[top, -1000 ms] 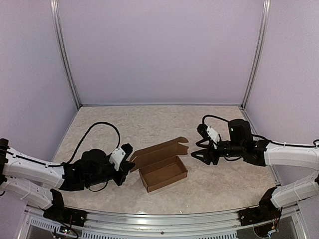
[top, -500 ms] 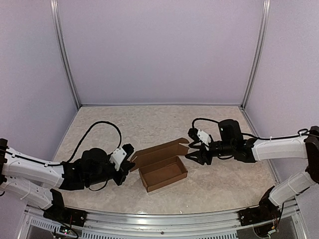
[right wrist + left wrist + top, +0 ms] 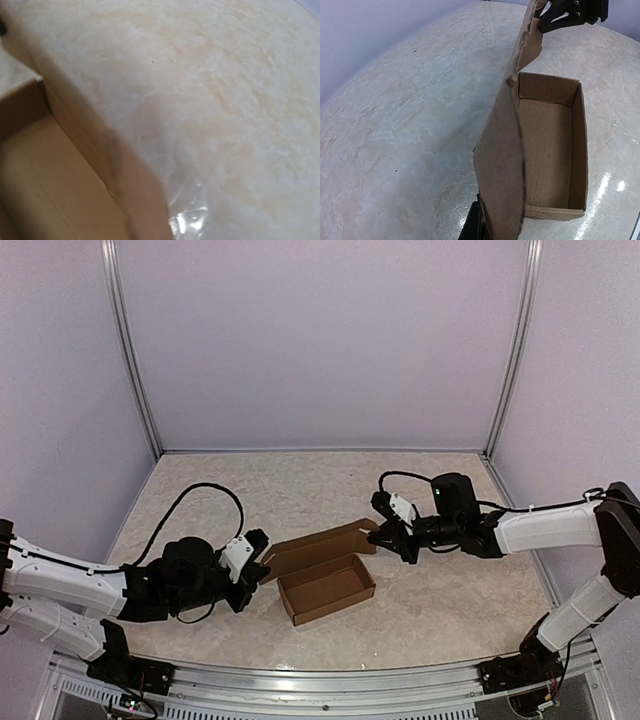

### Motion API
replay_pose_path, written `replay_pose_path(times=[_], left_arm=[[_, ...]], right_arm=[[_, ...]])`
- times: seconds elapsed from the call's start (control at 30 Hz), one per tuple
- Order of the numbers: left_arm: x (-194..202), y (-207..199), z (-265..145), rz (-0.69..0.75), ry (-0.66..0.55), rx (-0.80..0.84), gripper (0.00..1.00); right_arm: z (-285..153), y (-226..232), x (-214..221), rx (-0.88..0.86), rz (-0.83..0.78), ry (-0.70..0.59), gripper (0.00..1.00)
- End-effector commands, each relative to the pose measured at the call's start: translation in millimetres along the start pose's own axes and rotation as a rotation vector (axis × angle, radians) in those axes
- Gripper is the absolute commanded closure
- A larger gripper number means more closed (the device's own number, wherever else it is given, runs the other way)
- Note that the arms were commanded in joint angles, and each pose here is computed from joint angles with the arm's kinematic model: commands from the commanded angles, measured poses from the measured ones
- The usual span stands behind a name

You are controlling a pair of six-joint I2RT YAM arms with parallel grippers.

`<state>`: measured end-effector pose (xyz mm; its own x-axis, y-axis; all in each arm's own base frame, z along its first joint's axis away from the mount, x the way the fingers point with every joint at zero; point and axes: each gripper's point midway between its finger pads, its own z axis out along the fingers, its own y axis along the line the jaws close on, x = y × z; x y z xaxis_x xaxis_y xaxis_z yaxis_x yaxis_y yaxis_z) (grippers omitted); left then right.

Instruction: Fold the paper box

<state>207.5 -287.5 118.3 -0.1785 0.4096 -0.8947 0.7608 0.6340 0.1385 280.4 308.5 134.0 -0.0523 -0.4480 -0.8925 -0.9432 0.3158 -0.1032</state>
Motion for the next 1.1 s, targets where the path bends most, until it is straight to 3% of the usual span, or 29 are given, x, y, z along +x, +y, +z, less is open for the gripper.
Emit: replay_pose_path(times=[0.0,0.37,1.07], left_arm=[[-3,0,-3,0.012,-0.004,0.002,1.00],[-15,16,1,-0.041,-0.017,-0.068,1.00],[-48,16,35,-0.142,-0.015,-0.137,1.00]], right_arm=[[2,4,-2,-0.045,0.004,-0.009,0.98],[-3,10,-7,-0.022,0.077,-0.051,1.00],[12,12,-14,0.353,0.355,-0.047,1.00]])
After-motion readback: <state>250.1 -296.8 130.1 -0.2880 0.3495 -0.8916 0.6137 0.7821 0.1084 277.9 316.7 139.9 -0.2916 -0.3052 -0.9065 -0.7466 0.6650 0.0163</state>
